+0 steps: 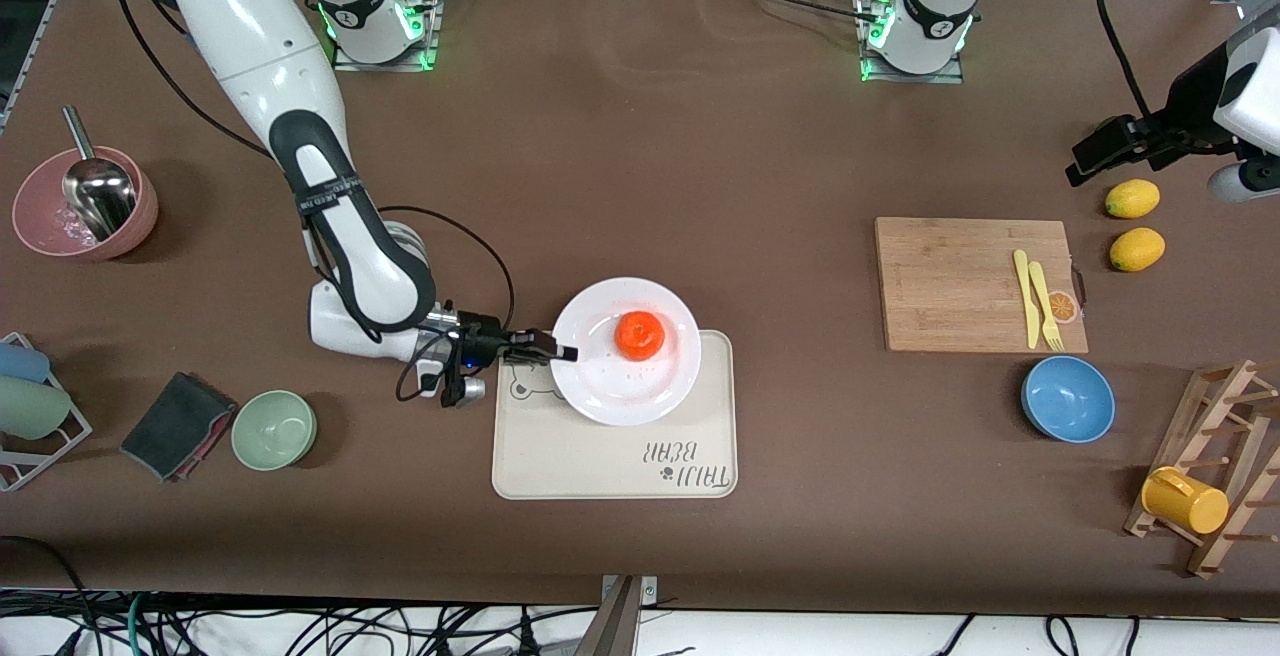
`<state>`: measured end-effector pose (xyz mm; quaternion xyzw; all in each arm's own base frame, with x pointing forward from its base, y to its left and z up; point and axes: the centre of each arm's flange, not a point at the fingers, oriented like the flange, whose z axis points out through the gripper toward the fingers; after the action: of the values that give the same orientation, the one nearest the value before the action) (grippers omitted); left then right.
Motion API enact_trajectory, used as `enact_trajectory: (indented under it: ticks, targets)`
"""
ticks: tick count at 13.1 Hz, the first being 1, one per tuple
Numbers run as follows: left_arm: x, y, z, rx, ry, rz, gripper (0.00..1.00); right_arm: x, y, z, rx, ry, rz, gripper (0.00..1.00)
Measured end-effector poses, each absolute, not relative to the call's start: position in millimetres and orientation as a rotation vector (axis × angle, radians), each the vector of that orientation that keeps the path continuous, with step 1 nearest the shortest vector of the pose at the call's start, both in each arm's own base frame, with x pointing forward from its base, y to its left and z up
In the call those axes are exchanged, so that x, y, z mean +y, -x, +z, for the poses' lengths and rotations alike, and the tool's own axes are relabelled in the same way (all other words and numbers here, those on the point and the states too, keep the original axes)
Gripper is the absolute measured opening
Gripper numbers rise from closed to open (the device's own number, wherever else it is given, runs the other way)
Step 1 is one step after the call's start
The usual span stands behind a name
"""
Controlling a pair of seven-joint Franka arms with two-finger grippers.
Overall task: Place orange and plate with both arms
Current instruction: 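Lift the plate with the right gripper and move it over the tray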
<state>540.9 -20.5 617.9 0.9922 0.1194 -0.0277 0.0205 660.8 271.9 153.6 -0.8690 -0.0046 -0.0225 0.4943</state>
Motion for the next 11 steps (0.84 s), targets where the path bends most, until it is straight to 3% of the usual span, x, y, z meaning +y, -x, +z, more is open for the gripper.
enact_trajectory:
  ticks: [7, 11]
  targets:
    - [-20.9, -541.0, 618.0, 0.369, -3.077, -0.085, 1.00, 282.2, -677.4, 118.3, -0.021, 2.160, -0.101, 0.05]
    - [-21.3, -541.0, 618.0, 0.368, -3.077, -0.085, 1.00, 286.2, -684.9, 130.0, -0.073, 2.220, -0.123, 0.45]
